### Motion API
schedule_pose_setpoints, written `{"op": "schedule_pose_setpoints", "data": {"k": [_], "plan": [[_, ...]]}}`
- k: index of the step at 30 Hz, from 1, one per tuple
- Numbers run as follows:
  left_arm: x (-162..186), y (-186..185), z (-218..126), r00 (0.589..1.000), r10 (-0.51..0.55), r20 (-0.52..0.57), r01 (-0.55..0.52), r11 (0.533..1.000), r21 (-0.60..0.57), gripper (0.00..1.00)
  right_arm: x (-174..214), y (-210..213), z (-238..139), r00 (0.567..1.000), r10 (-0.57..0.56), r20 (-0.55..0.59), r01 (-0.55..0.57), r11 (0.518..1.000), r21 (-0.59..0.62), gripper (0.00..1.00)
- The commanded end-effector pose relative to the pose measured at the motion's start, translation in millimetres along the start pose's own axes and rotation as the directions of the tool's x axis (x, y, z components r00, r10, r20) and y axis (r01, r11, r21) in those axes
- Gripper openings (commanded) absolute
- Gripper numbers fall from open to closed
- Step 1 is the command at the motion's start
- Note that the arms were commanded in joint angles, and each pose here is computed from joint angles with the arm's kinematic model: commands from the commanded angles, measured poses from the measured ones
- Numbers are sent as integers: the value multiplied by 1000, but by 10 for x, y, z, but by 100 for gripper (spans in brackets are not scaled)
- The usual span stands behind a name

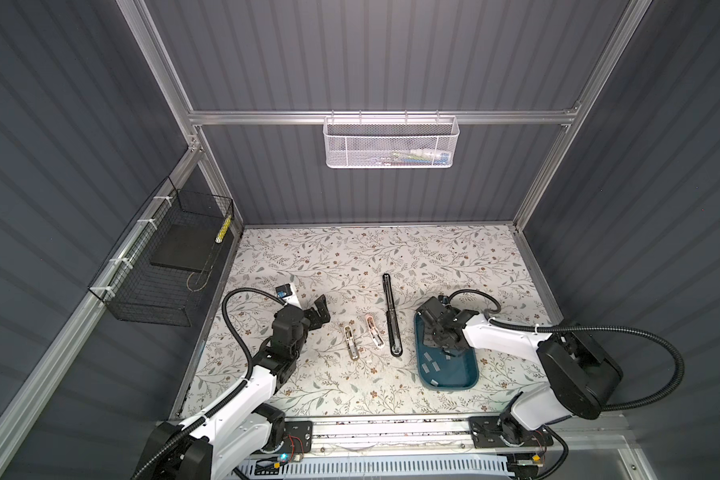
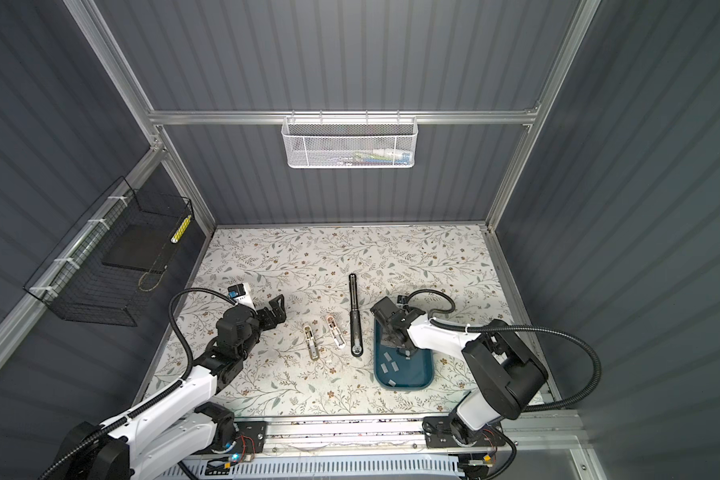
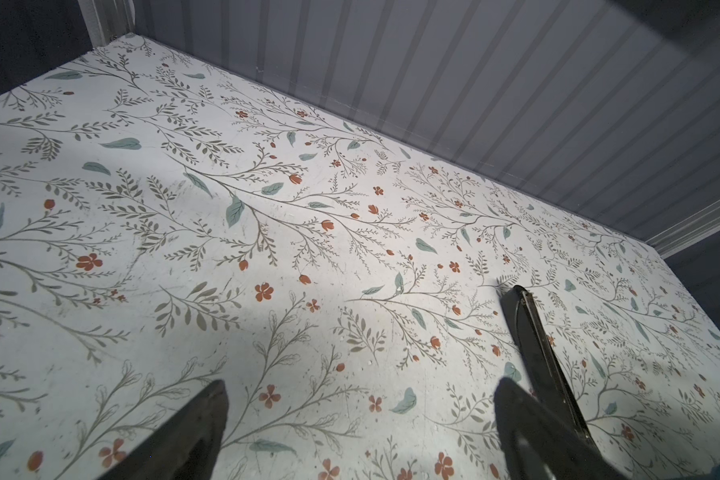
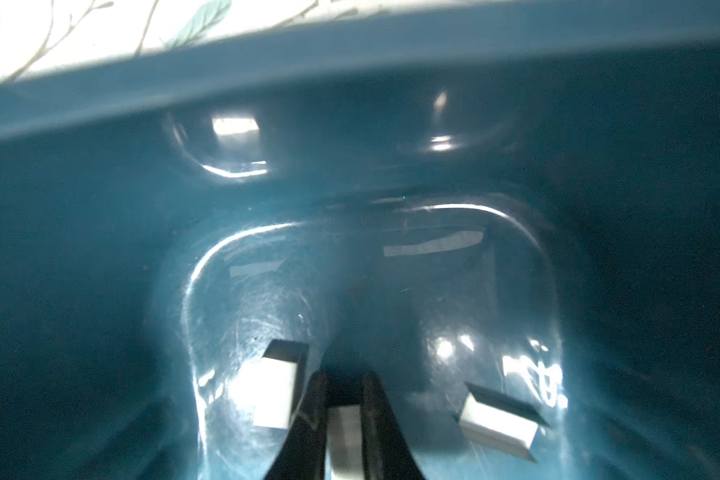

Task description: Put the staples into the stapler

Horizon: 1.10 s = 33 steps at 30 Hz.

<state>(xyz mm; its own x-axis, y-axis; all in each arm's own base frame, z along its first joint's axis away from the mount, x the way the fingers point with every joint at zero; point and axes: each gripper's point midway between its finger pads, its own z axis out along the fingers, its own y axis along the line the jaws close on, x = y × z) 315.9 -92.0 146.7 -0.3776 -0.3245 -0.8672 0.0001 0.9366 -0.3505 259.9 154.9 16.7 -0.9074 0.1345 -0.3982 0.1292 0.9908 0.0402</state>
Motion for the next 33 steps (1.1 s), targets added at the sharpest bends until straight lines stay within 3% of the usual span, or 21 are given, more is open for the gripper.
{"op": "schedule_pose_setpoints", "data": {"k": [1, 10, 20, 27, 33], "plan": [[-126, -64, -2, 1000, -18, 23, 18, 1000, 18, 100, 228, -200, 13, 998, -17, -65, 21, 998, 63, 15], [-63, -87, 60, 1000, -29, -1, 29, 999, 27, 100, 46, -283, -238, 1000, -4, 27, 2, 998, 69, 16], [2, -81, 140, 998, -48, -49, 49, 999, 9, 100, -166, -196, -731, 985, 23, 173, -11, 997, -72, 15], [-6, 34, 166, 996, -67, -66, 64, 997, -42, 100, -360, 27, -1121, 956, 3, 293, 44, 987, -153, 15], [-96, 47, 74, 998, -65, -25, 64, 997, -36, 100, -517, 393, -1412, 912, -66, 404, 162, 965, -208, 15]]}}
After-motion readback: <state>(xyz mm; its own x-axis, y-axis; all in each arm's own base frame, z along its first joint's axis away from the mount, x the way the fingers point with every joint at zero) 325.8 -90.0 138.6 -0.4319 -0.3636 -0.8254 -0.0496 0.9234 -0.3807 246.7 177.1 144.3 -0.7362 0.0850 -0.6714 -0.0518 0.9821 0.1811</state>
